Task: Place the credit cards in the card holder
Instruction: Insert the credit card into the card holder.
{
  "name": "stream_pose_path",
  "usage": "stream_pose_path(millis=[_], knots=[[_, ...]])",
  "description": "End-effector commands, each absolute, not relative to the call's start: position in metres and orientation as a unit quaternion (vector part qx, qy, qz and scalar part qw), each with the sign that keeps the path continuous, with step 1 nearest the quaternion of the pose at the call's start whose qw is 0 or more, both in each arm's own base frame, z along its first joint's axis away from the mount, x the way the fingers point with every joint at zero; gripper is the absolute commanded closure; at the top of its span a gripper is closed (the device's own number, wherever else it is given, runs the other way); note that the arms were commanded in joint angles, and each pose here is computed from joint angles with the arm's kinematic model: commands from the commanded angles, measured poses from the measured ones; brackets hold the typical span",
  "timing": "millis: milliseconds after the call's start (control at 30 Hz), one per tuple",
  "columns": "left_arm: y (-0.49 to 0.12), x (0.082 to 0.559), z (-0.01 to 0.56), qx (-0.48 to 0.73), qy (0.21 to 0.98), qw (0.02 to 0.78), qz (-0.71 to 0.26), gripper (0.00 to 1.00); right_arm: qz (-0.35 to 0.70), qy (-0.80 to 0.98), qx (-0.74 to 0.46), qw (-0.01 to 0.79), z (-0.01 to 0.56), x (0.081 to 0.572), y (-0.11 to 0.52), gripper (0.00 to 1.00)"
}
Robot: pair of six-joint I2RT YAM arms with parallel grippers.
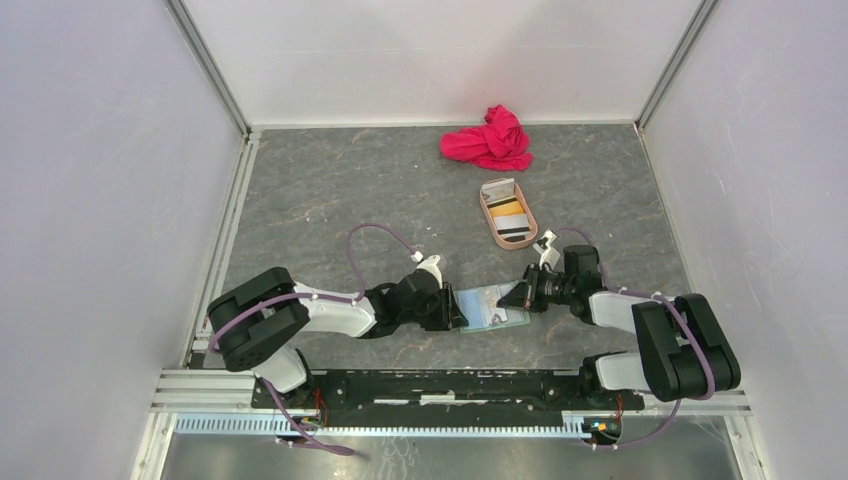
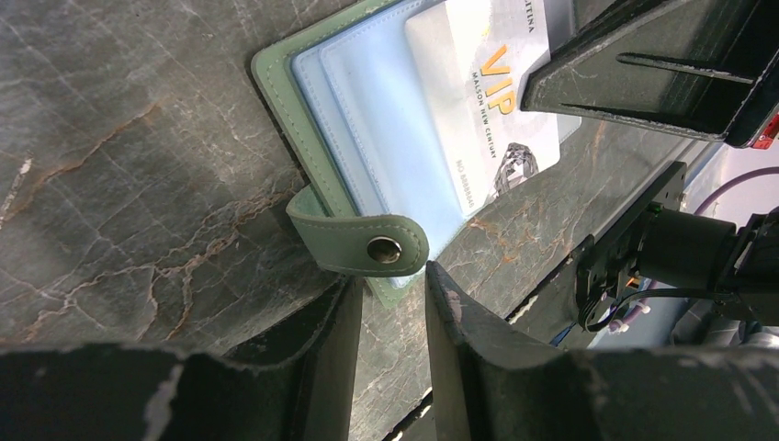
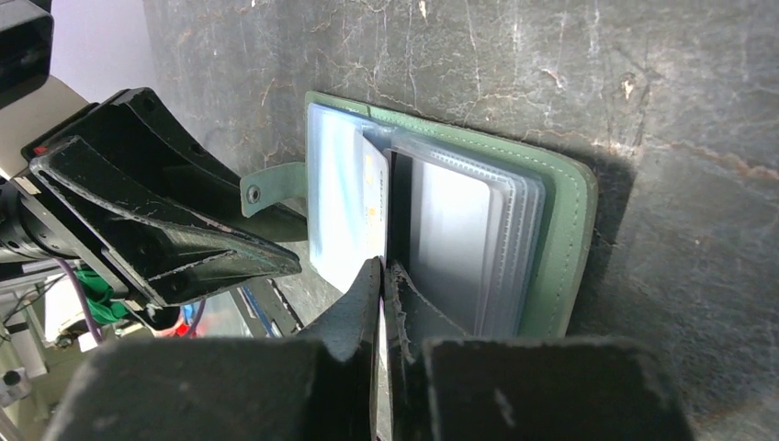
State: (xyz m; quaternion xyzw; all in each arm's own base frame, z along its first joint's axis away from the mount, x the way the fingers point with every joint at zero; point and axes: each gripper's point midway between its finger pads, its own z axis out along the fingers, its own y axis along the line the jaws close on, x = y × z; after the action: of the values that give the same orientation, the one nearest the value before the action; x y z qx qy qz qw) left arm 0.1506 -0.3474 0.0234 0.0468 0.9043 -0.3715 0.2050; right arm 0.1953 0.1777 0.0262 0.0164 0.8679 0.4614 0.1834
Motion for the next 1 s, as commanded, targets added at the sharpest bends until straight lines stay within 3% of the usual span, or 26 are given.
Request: stream_pose_path(millis=[0, 200, 633, 967], knots=[[-0.332, 0.138, -0.004, 0.065, 0.925, 0.18, -0.329, 0.61, 0.431, 0.88, -0.017, 0.199, 0.021, 0.202, 0.175, 0.91], [-0.332, 0.137, -0.003, 0.067, 0.923, 0.181, -0.333, 0.61, 0.418, 0.882, -0.052, 0.211, 0.024, 0.208, 0.178, 0.88], [-0.332, 0.138, 0.0, 0.066, 0.92, 0.186, -0.339, 0.61, 0.368, 0.892, -0.102, 0.244, 0.026, 0.212, 0.171, 0.66], [-0.332, 0.138, 0.003, 0.068, 0.916, 0.192, -0.346, 0.61, 0.342, 0.891, -0.15, 0.259, 0.029, 0.214, 0.175, 0.64]])
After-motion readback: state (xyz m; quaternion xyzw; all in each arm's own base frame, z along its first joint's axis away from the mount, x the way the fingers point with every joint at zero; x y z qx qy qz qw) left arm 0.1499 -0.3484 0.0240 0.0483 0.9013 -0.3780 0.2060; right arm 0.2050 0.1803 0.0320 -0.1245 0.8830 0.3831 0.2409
